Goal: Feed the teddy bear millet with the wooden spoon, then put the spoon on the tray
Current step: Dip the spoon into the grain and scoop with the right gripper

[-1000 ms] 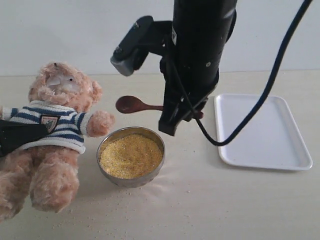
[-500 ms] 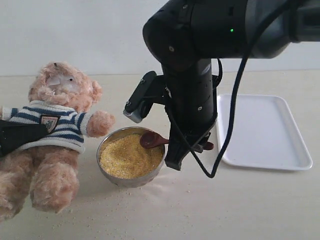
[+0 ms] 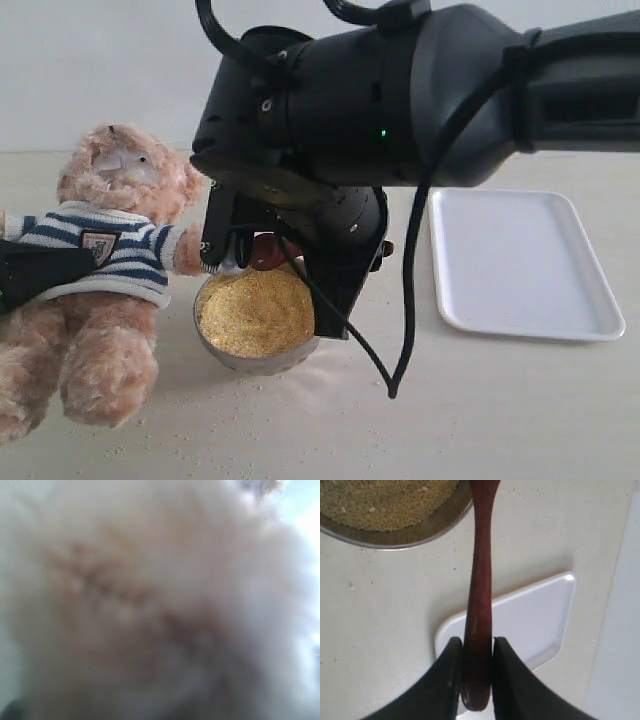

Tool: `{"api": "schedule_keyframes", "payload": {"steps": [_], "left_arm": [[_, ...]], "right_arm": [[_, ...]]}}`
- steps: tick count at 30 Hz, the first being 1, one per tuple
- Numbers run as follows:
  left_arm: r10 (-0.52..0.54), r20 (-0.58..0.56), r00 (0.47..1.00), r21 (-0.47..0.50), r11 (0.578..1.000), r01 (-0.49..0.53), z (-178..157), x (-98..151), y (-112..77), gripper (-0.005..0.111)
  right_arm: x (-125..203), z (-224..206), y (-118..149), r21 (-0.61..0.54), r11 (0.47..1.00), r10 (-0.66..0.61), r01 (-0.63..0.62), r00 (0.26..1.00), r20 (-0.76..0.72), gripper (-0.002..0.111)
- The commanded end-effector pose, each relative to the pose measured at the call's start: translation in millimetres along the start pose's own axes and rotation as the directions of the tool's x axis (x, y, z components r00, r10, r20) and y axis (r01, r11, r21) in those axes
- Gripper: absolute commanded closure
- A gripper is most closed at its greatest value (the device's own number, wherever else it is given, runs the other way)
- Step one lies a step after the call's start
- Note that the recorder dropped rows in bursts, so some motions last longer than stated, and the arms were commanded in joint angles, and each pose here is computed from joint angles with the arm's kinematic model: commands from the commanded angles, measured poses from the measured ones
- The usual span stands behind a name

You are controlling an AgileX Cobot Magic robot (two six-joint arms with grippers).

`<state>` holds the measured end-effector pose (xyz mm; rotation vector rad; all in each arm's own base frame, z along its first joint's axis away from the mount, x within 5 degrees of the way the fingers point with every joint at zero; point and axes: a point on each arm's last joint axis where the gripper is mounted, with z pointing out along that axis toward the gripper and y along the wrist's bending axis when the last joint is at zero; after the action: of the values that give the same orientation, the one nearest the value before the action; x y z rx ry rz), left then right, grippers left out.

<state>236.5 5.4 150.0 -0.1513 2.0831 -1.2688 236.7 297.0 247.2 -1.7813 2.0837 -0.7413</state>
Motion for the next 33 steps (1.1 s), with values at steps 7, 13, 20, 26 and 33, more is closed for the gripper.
{"api": "schedule_keyframes", "payload": {"steps": [7, 13, 20, 26, 33], "left_arm": [[0.003, 0.013, 1.0, 0.041, 0.999, -0.004, 1, 0, -4.8, 0.102], [0.003, 0.013, 1.0, 0.041, 0.999, -0.004, 1, 0, -4.8, 0.102], [0.003, 0.013, 1.0, 0.041, 0.999, -0.004, 1, 0, -4.8, 0.102], [0.003, 0.013, 1.0, 0.041, 0.999, -0.004, 1, 0, -4.8, 0.102], [0.003, 0.013, 1.0, 0.041, 0.999, -0.004, 1, 0, -4.8, 0.102]], "right_arm": [[-8, -3, 14, 0.013, 0.996, -0.091, 0.091, 0.996, -0.023, 0.108], [-16, 17, 22, 0.016, 0.991, -0.13, 0.132, 0.989, -0.073, 0.108], [-18, 21, 25, 0.011, 0.995, -0.094, 0.096, 0.992, -0.081, 0.108], [-18, 21, 32, -0.064, 0.996, -0.064, 0.06, 0.995, -0.071, 0.108], [-18, 20, 34, -0.092, 0.994, -0.063, 0.057, 0.996, -0.065, 0.108]]}}
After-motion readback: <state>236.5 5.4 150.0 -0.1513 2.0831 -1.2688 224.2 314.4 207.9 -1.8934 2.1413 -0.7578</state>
